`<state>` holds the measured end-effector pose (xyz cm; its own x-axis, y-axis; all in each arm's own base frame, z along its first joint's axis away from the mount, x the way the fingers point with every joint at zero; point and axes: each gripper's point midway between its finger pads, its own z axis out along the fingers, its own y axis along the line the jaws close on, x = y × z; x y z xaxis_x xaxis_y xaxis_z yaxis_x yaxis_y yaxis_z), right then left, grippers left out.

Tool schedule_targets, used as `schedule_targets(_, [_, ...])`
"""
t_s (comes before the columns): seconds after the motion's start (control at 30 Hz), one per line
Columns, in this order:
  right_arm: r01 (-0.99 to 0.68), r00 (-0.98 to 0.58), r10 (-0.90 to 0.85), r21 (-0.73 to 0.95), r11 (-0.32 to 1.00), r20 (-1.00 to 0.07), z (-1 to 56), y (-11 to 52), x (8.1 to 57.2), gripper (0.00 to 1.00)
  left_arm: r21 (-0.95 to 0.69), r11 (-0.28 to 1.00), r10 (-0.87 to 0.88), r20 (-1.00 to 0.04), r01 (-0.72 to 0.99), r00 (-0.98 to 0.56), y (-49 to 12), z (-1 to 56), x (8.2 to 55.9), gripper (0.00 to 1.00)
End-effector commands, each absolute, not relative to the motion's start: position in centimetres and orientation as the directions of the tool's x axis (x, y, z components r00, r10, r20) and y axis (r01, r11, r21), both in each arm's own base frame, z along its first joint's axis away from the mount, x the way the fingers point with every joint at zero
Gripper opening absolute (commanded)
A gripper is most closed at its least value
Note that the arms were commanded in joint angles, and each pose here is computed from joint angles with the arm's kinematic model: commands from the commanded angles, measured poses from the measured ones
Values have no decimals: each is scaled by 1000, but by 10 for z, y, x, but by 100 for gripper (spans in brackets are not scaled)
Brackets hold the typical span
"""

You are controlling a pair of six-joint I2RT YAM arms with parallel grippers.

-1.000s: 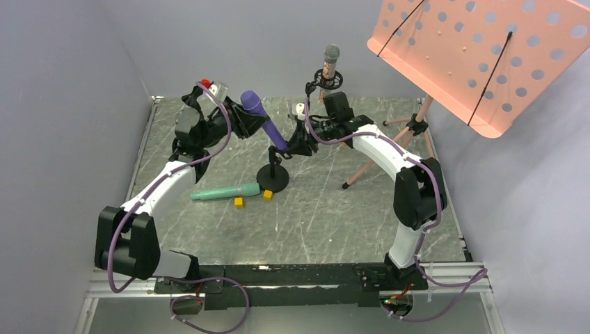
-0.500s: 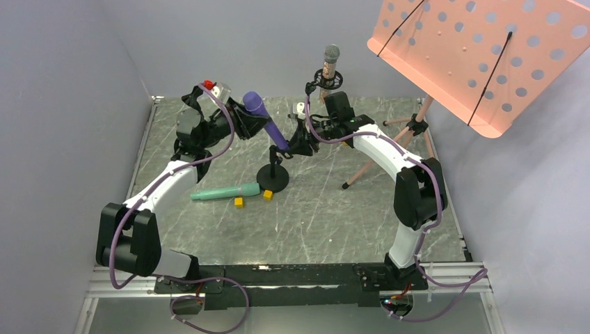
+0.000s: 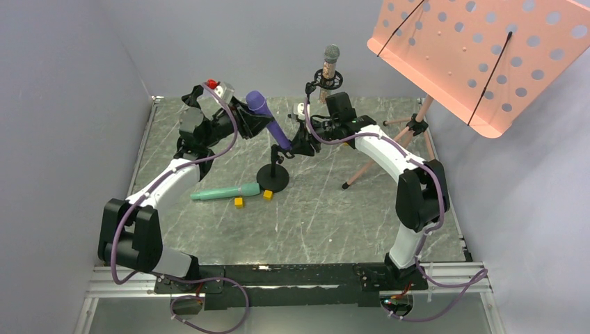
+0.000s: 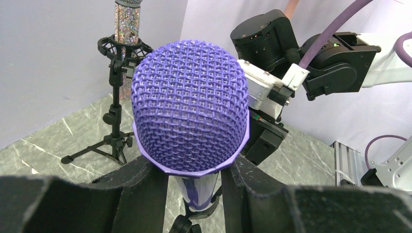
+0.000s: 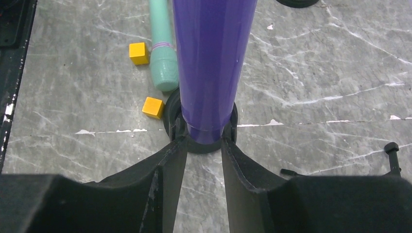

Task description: Attach the microphones to the stand

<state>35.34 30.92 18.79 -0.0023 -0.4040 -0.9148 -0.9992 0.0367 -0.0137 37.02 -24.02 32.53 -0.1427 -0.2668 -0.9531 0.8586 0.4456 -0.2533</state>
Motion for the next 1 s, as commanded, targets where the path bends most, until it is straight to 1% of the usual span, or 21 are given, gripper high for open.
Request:
schedule_targets(0.0, [-997,-68,-481,43,62,-874,162,297,342,45,-359,470,-142,-932,806,-332,-244,244,373,0])
schedule_targets(0.3, [-997,-75,-479,51,62,-875,161,294,339,47,-347,479,-113,-935,806,-336,-244,238,371,0])
schedule_targets(0.6, [-997,-78,-467,65,44,-881,161,295,334,47,-347,492,-77,-931,798,-358,-247,225,371,0])
schedule_targets(0.97, [-997,-71,-436,62,34,-897,175,295,331,47,-331,529,-31,-928,781,-372,-243,214,373,0])
